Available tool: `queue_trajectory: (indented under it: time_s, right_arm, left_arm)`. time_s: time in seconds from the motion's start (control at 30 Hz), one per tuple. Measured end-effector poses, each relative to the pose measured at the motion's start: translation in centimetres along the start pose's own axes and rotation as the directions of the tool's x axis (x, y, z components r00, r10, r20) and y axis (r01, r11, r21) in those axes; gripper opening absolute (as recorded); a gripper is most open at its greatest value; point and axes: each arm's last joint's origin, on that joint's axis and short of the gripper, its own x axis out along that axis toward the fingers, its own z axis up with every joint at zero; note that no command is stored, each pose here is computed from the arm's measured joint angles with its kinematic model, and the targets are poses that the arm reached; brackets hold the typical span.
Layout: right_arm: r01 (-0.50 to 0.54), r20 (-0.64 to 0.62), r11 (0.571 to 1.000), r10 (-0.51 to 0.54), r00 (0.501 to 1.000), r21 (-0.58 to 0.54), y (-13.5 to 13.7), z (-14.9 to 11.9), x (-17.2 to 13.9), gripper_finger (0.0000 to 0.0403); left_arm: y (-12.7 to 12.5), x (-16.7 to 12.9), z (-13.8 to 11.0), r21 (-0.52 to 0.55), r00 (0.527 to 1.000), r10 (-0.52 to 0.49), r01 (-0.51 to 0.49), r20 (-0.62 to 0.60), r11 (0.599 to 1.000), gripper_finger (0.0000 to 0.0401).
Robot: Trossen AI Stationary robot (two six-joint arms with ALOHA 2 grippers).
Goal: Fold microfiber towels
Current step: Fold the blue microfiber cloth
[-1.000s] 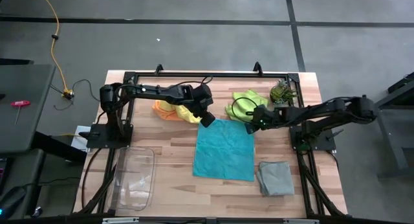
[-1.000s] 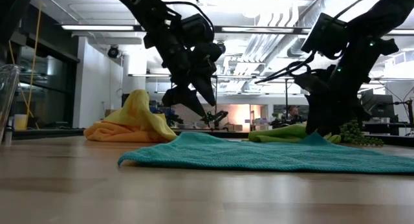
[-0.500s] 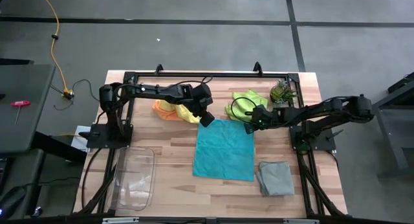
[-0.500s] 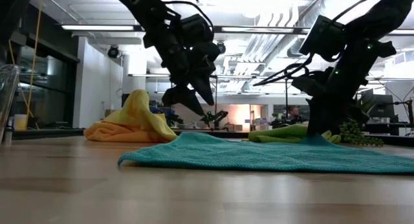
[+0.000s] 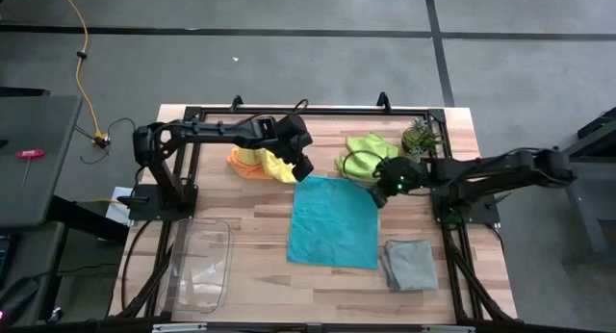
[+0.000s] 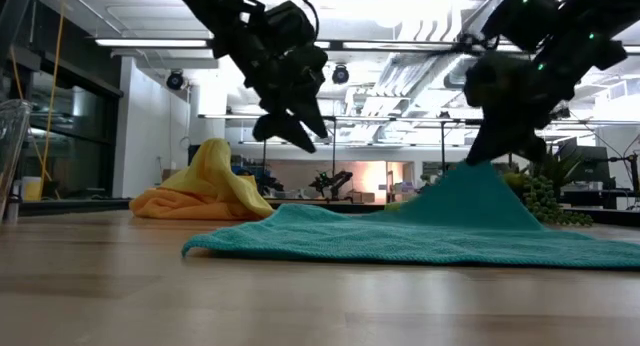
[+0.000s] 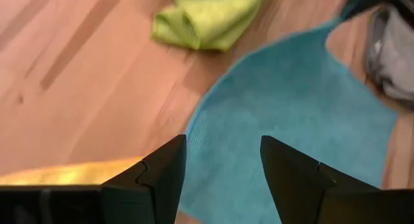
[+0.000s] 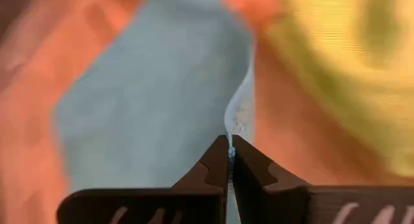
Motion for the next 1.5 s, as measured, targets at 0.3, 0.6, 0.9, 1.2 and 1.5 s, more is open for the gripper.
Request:
queue_trajectory:
  time_s: [0.3,0.6,0.9,1.2,1.5]
  right_arm:
    - [-0.146,-0.126,0.982,0.131,0.983,-0.123,1.7,-1.5,0.0,0.0]
    - [-0.124,-0.118,0.984,0.109,0.987,-0.131,1.9,-1.7,0.4,0.0]
    - [-0.136,-0.16,0.977,0.109,0.981,-0.165,1.8,-2.0,0.3,0.0]
    - [-0.138,-0.198,0.959,0.09,0.976,-0.247,1.5,-2.3,0.3,0.0]
    - [-0.128,-0.192,0.964,0.084,0.978,-0.231,1.5,-2.3,0.3,0.0]
  left_arm:
    - [-0.8,1.5,-1.1,0.06,1.0,-0.026,0.026,-0.001,0.998,0.0188]
    - [-1.0,2.6,-1.9,0.163,0.998,0.068,-0.068,0.002,0.984,0.0188]
    - [0.0,4.5,-2.5,0.221,0.994,0.101,-0.089,-0.043,0.971,0.0188]
    - [0.2,4.6,-2.2,0.34,0.996,0.081,-0.068,-0.026,0.938,0.0188]
    - [-0.2,3.8,-2.9,0.362,0.991,-0.005,0.054,-0.133,0.931,0.0188]
